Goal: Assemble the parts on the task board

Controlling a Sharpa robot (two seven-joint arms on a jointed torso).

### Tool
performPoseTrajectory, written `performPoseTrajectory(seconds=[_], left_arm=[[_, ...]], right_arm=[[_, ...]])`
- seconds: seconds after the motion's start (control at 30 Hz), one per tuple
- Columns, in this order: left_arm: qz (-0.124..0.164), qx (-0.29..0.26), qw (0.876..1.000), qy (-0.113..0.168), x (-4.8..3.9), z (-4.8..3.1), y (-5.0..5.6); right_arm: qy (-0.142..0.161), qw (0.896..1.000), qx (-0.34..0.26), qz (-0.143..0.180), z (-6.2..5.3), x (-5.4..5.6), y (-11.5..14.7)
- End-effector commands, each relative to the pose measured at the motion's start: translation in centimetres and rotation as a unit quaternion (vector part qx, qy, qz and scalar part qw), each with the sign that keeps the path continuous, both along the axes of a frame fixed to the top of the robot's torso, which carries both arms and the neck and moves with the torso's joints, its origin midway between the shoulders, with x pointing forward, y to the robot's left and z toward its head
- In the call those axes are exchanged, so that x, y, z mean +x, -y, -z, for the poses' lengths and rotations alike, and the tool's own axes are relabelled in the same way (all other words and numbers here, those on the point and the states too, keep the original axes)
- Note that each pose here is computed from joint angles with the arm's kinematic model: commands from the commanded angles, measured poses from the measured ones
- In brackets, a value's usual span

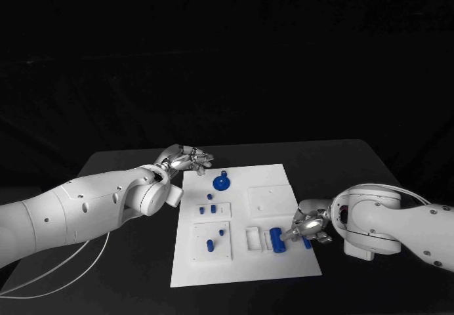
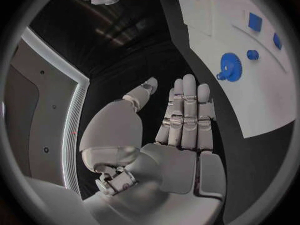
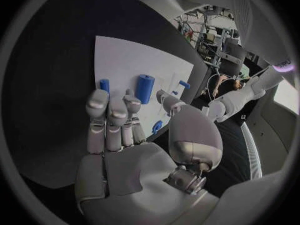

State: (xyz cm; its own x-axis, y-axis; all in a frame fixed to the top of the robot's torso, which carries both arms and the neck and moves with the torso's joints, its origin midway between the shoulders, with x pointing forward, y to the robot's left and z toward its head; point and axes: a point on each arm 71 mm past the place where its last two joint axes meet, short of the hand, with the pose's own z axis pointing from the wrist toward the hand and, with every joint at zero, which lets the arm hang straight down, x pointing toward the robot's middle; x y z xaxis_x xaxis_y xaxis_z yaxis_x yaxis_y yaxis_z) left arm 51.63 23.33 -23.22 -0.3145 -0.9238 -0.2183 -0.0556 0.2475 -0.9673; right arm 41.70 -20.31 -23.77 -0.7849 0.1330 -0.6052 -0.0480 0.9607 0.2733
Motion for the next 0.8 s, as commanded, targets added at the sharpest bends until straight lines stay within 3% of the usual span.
performPoseTrajectory(seconds=[0.03,0.8], left_arm=[[0.008,-0.008,1.0,-0.002,-0.17,-0.04,0.3],[0.012,-0.011,1.0,-0.003,-0.48,-0.14,0.4]], right_arm=[[0.03,0.999,-0.021,-0.011,0.1,0.2,-0.3],[0.005,0.999,-0.029,-0.025,2.9,0.0,-2.2]])
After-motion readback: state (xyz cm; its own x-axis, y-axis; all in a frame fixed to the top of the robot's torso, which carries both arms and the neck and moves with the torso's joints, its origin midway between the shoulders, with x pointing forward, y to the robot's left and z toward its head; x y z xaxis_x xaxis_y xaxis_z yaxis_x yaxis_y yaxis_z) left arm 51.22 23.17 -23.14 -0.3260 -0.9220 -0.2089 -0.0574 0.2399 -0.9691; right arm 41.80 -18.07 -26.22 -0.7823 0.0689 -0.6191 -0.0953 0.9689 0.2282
